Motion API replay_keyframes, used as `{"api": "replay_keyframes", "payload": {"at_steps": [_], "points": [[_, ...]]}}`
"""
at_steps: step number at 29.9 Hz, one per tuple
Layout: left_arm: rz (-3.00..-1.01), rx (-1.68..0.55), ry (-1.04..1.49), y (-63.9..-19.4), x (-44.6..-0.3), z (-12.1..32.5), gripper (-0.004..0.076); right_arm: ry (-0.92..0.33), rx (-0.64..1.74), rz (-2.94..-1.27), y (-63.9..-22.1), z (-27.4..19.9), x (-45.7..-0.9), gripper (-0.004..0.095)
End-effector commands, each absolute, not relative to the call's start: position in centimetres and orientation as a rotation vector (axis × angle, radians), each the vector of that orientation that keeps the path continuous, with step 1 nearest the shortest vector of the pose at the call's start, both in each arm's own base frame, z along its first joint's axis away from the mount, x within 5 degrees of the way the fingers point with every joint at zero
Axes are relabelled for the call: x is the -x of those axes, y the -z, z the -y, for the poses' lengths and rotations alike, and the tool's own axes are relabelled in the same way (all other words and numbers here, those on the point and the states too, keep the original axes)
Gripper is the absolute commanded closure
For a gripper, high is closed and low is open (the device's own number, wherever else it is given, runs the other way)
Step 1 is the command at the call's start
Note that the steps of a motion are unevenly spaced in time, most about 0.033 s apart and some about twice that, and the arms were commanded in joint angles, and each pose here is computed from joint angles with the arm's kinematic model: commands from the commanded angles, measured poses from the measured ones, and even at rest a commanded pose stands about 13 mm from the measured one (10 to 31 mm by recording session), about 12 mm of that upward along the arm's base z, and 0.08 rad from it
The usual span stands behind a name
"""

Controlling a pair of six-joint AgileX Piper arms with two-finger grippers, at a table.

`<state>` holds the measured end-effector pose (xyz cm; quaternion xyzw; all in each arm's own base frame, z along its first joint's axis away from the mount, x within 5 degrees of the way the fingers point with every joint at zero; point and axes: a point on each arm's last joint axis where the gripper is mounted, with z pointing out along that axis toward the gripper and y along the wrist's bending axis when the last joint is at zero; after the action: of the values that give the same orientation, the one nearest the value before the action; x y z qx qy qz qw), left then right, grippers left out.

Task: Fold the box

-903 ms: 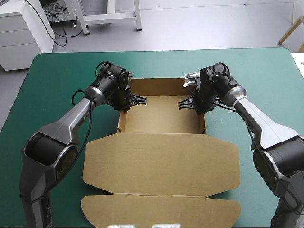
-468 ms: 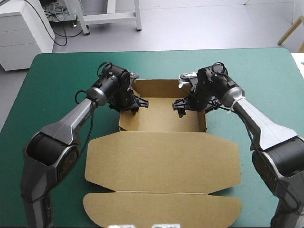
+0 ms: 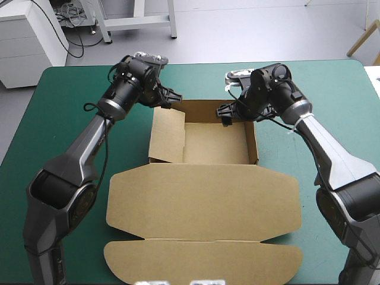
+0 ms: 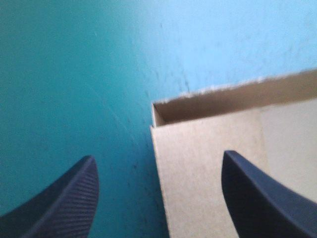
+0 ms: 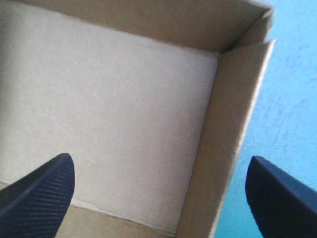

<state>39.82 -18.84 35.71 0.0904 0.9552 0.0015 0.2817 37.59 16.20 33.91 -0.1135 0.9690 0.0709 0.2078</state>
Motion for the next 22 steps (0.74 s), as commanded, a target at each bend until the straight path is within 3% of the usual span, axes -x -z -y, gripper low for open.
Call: {"api": "replay_keyframes", "payload": {"at_steps": [1,9,14,22], "points": [[-2.393,-0.186,0.043,-43.6,-36.5,16.8,0.0222,-0.244,0.263,-2.496,-41.0,-14.5,-35.7,0.005],[-2.156,-0.162,0.084,-52.2,-29.5,12.5,0.0222,-0.25,0.231,-2.358,-46.2,-12.1,-30.7,0.0054],[-2.03,-0.174,0.12,-56.2,-24.5,10.0,0.0223,-0.223,0.214,-2.418,-44.8,-11.3,-29.0,0.0054],[-1.847,-0.277,0.276,-60.3,-15.5,6.7,0.0259,-0.238,0.214,-2.527,-41.2,-12.2,-30.4,0.0054]]}}
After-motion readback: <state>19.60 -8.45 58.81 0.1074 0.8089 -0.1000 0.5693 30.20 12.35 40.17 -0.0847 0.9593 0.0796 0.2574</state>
